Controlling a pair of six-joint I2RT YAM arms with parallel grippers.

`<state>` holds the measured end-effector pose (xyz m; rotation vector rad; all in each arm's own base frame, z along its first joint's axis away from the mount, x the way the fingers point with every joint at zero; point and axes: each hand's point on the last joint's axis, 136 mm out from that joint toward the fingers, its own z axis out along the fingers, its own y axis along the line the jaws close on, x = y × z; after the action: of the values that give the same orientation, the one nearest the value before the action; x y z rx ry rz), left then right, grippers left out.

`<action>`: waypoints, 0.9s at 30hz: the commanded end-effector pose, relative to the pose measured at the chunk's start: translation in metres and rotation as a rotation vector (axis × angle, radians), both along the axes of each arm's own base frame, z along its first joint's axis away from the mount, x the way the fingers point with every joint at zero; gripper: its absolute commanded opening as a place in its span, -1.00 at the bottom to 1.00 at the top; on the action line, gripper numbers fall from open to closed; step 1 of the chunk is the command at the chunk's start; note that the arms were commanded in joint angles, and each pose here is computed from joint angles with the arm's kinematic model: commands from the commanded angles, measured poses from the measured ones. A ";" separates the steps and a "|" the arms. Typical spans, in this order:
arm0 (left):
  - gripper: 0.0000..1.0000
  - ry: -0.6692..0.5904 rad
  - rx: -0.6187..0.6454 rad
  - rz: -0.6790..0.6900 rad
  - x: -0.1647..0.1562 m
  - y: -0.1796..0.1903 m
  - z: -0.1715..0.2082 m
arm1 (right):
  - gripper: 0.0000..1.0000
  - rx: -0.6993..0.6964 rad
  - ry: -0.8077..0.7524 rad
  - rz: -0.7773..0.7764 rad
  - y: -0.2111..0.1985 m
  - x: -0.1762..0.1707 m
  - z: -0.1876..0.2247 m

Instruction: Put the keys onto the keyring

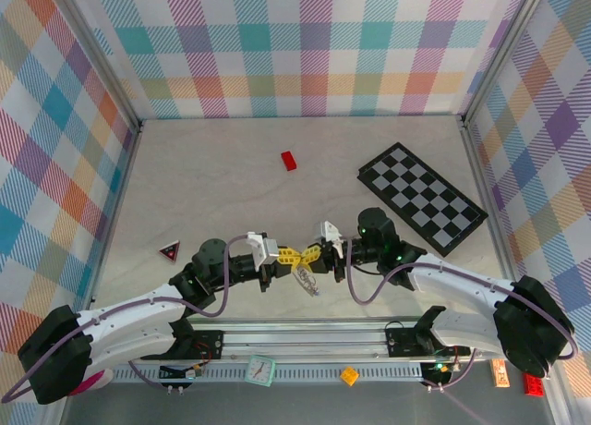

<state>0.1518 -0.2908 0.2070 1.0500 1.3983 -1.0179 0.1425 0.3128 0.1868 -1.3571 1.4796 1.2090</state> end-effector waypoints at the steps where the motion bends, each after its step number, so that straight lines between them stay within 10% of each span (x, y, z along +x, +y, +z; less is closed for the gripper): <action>1: -0.77 0.008 0.015 0.027 0.003 0.001 -0.010 | -1.00 -0.026 -0.064 0.031 0.001 -0.002 -0.002; 9: -0.34 0.029 0.076 0.066 0.007 0.006 -0.023 | -1.00 -0.106 -0.065 0.018 -0.003 0.002 -0.019; 27: -0.34 0.036 0.258 0.039 0.003 0.010 -0.044 | -1.00 -0.227 -0.105 0.022 -0.004 0.006 -0.025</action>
<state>0.1557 -0.2738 0.1500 1.1398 1.6611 -0.8599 0.1498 0.3054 0.1504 -1.5119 1.6219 1.0182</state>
